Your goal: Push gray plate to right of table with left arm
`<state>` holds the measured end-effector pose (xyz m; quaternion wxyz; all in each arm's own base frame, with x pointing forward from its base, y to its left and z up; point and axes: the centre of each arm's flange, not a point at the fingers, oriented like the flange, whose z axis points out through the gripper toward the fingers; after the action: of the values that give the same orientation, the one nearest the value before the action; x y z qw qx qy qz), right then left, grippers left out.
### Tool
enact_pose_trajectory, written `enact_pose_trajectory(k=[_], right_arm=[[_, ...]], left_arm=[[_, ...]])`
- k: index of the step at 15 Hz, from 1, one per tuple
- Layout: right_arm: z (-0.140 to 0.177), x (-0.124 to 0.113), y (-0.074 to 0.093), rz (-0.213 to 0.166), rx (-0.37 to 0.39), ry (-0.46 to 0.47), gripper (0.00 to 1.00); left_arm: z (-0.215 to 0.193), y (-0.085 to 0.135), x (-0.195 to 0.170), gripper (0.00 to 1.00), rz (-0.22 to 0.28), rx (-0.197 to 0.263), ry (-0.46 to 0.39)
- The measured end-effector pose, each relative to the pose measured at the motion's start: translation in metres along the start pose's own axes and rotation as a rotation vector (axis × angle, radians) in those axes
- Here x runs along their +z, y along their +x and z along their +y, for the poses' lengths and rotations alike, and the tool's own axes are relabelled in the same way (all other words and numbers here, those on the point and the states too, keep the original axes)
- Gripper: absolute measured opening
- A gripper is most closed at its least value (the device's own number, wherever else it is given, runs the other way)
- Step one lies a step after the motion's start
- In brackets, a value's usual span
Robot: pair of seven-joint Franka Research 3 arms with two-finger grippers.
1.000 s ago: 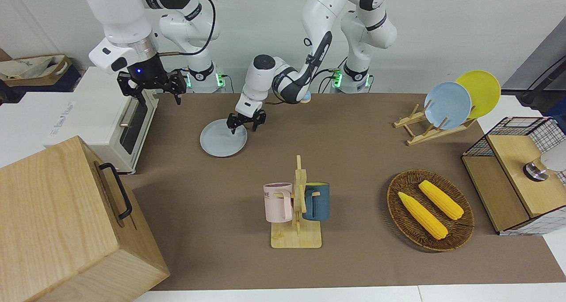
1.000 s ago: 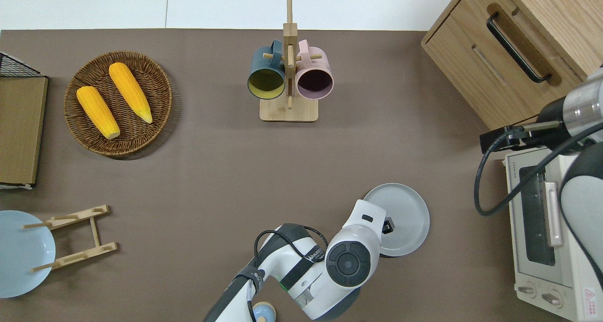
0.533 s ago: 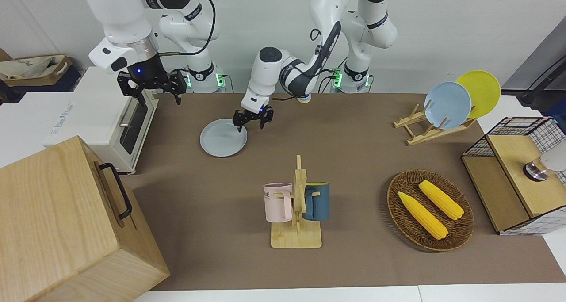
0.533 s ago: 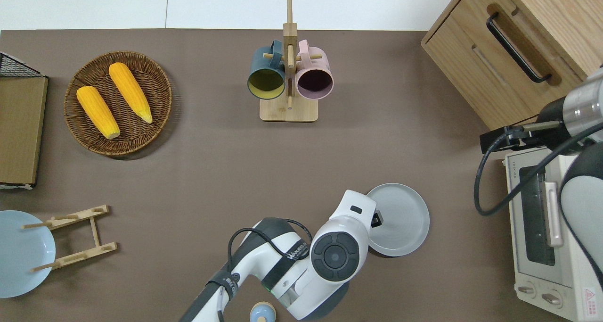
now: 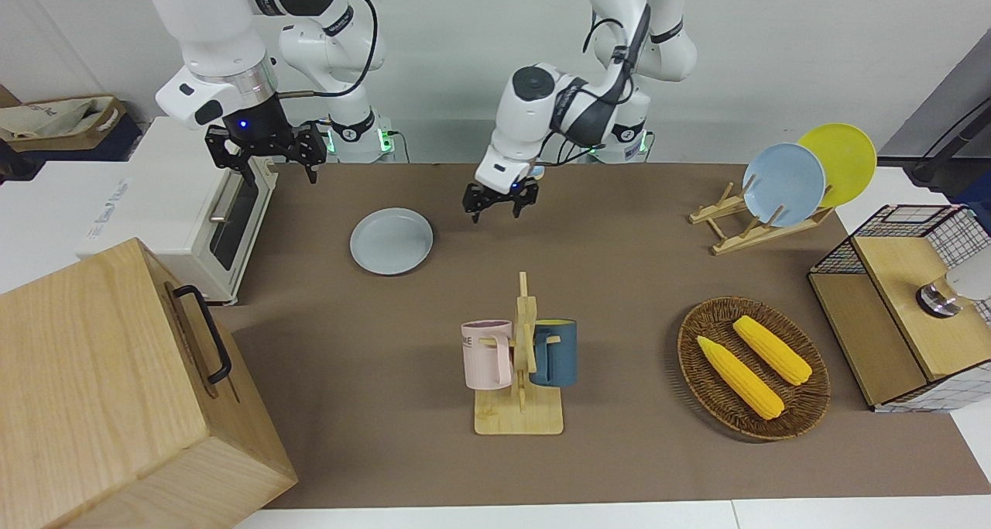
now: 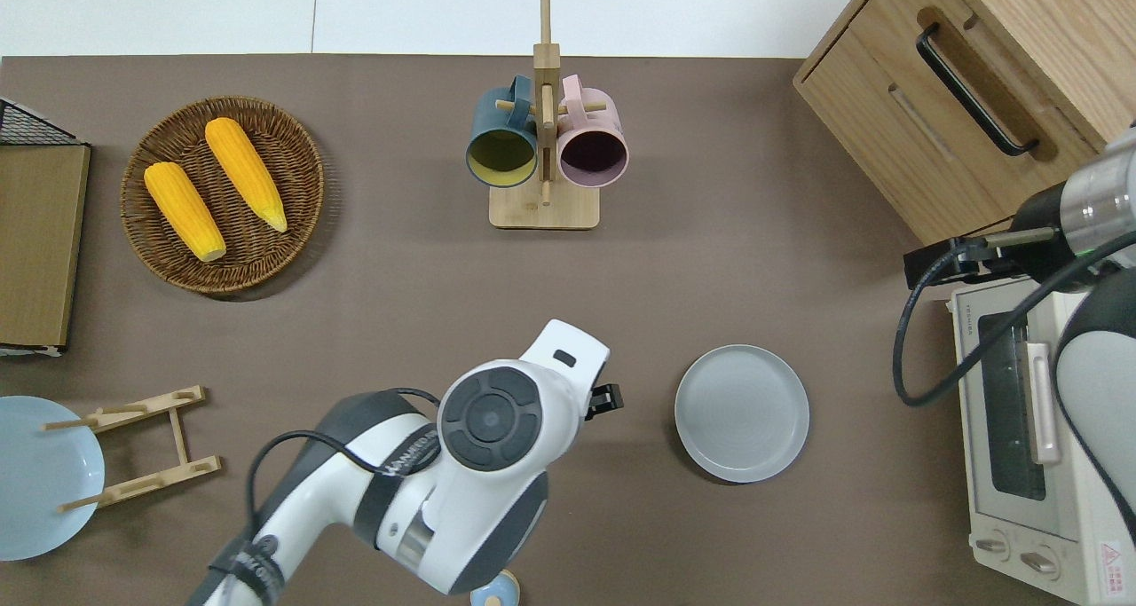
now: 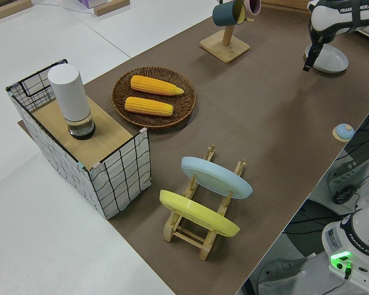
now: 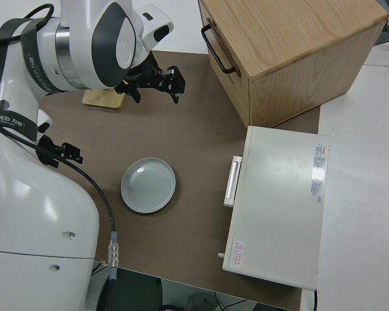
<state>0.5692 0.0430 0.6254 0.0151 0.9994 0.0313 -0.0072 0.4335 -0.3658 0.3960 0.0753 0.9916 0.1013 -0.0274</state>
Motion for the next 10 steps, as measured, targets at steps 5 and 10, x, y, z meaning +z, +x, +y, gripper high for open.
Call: enact_pose_trajectory(k=[5, 10], right_arm=[[0.0, 0.0, 0.0, 0.0, 0.0, 0.0, 0.99], [0.0, 0.0, 0.0, 0.0, 0.0, 0.0, 0.99]], left_arm=[[-0.07, 0.033, -0.05, 1.0, -0.054, 0.048, 0.045], [-0.134, 0.059, -0.086, 1.0, -0.092, 0.079, 0.068]])
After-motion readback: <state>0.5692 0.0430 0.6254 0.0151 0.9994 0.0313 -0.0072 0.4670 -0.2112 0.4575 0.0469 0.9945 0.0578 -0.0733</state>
